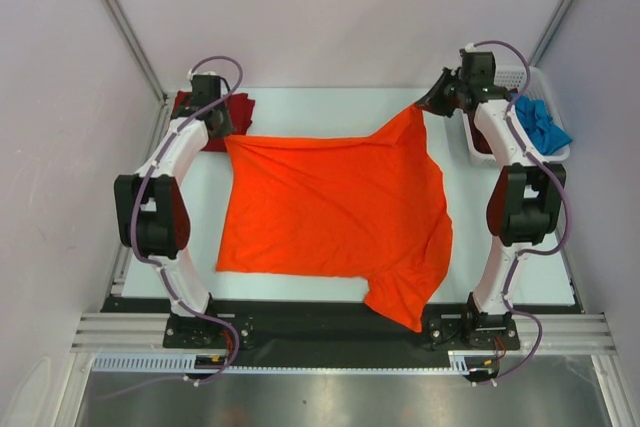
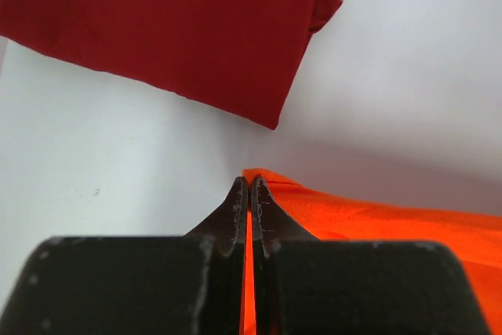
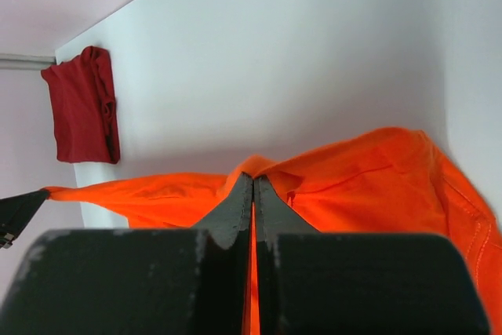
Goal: Fold and stack the t-shirts
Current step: Flatten the tshirt out
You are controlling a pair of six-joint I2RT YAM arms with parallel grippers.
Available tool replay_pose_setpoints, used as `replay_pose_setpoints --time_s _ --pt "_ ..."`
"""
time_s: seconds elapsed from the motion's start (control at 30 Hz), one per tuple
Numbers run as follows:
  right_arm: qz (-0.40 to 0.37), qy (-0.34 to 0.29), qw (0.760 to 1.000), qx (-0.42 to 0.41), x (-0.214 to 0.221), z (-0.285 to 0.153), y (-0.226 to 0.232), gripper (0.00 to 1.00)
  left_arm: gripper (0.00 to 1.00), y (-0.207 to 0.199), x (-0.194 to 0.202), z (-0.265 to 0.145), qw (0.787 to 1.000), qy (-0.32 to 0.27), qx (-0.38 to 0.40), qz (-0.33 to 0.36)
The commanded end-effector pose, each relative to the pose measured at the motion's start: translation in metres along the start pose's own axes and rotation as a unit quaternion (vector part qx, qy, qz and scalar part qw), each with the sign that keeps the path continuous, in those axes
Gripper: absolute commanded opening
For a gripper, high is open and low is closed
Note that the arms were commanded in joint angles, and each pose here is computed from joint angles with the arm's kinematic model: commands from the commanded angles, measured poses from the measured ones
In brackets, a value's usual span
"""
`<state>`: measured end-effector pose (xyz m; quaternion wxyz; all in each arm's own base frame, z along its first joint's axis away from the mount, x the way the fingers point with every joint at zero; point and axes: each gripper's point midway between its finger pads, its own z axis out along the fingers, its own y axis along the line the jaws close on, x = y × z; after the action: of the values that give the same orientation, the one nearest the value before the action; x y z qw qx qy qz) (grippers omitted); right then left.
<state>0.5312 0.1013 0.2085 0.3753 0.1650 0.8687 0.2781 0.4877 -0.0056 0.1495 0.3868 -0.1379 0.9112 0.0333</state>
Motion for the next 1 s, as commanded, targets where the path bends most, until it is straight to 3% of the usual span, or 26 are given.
replay_pose_setpoints --time_s 0.0,0.2,0.6,0.7,0.83,0.97 --pt "0.006 0.013 0.999 -0.030 -0.001 -0.001 0.026 0.00 0.00 0.019 -0.019 -0.001 1.000 -0.008 -0.012 -0.016" --pt "0.004 0.024 0.999 -0.028 0.004 0.003 0.029 0.00 0.00 0.010 -0.024 0.002 0.999 -0.012 0.026 -0.025" --pt "0.021 -0.034 0.999 -0.024 -0.056 -0.008 0.026 0.00 0.00 -0.011 -0.044 -0.014 0.998 -0.024 0.057 -0.033" --pt "0.015 -0.053 0.998 -0.034 -0.068 -0.028 0.040 0.00 0.00 -0.006 -0.047 -0.029 0.997 -0.035 0.053 -0.039" --pt "-0.003 -0.086 0.995 -0.045 -0.084 -0.074 0.066 0.00 0.00 0.003 -0.066 -0.083 0.995 -0.069 0.053 -0.042" --pt "-0.019 -0.124 0.991 -0.037 -0.085 -0.146 0.087 0.00 0.00 0.017 -0.075 -0.138 0.992 -0.105 0.044 -0.048"
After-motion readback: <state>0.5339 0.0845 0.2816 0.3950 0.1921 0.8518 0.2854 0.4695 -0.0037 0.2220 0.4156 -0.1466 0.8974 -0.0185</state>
